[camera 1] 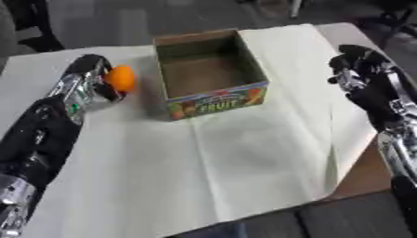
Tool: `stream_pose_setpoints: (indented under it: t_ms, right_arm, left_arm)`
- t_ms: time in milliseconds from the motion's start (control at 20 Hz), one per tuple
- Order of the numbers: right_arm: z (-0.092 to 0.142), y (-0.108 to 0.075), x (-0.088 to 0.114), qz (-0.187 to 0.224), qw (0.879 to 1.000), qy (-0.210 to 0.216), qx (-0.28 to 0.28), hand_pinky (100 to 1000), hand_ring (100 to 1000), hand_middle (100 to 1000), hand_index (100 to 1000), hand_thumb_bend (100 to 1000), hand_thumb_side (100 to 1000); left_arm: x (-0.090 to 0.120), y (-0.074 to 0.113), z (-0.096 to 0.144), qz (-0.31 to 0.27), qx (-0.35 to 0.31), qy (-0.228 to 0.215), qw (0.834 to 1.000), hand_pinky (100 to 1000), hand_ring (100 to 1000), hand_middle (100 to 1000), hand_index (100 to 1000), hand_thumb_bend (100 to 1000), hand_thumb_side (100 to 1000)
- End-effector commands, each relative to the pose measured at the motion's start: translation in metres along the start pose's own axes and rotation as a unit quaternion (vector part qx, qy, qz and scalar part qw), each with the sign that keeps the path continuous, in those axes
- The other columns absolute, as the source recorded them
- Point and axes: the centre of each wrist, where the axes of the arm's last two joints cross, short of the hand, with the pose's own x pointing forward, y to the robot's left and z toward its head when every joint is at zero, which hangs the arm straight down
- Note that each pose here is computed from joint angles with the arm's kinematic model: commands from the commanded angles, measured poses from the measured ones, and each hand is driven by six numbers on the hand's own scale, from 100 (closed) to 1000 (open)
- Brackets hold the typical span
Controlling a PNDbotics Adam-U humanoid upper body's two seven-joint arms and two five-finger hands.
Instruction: Pick up objects on the table and place them in the box.
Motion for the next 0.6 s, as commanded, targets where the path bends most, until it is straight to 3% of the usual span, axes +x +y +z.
stream_pose_setpoints:
  t_ms: [50,350,600]
  right_arm:
    - [-0.005,-0.004,0.008,0.006,1.000,-0.015,-0.002,629,777,644,805,149,318]
    - [-0.005,-0.004,0.007,0.005,1.000,-0.014,-0.003,629,776,644,805,148,316]
    - [-0.004,-0.004,0.006,0.003,1.000,-0.013,-0.004,629,776,644,805,147,316]
  left_arm:
    - [0.004,0.020,-0.001,0.008,0.058,-0.008,0.998,519,501,432,570,442,100]
    - [0.014,0.039,0.002,0.036,0.170,-0.027,0.984,409,404,306,439,384,100]
    - [0.033,0.057,0.007,0.081,0.225,-0.070,0.969,398,399,293,426,360,100]
